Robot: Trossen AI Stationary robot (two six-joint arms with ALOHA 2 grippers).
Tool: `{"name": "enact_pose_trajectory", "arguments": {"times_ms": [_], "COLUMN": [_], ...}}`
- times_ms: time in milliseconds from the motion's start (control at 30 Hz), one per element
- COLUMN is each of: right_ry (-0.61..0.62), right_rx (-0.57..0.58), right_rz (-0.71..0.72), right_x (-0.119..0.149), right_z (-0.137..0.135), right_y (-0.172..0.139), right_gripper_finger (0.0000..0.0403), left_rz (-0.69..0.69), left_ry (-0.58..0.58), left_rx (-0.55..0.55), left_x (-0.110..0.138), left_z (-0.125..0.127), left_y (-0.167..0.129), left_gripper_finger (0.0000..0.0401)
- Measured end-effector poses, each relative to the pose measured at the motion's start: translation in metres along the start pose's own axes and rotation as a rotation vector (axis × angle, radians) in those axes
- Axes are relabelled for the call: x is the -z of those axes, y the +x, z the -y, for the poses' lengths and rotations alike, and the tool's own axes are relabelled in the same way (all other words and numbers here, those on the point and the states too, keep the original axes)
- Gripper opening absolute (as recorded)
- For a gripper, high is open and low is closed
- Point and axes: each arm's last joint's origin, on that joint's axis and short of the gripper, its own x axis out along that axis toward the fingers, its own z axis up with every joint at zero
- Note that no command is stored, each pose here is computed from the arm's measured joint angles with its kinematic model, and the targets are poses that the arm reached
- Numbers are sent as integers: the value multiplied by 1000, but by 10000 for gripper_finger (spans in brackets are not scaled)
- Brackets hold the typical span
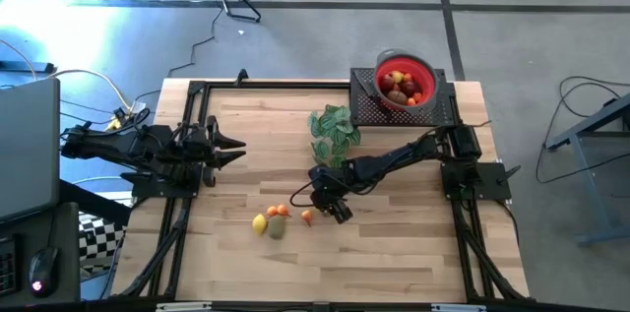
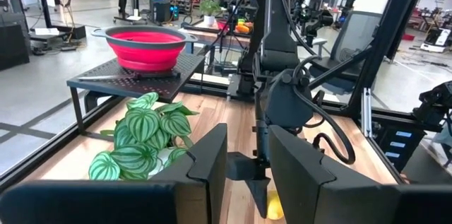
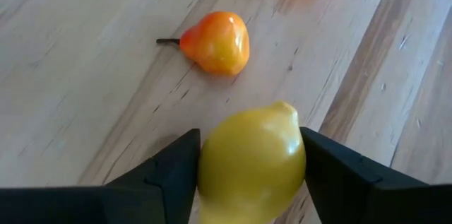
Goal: Pick & Place Fruit
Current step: Put the lemon into the red colander
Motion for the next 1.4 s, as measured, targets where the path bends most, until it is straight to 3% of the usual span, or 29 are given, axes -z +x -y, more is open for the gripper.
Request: {"name": "enact_pose_trajectory", "arguments": {"times_ms": [300, 567, 767, 1133, 1400], "right_ry": [20, 12, 39, 166, 305], "right_rx": [16, 151, 259, 615, 834], "right_rz": [25, 99, 175, 217, 164], "right_x": [-10, -29, -34, -9, 25], "right_z": [0, 0, 2, 14, 35], "right_y": [-30, -93, -153, -259, -306], "right_gripper_finger": [210, 221, 207, 211, 216], "left_rz": [0, 0, 3, -2, -1], "left_ry": [0, -1, -2, -1, -1], "left_rx": [0, -1, -1, -1, -1], "left_x": [0, 0, 0, 0, 0], "left_z": [0, 0, 0, 0, 0], "left_y": [0, 0, 0, 0, 0], "left_gripper_finger": [99, 99, 99, 99, 99]}}
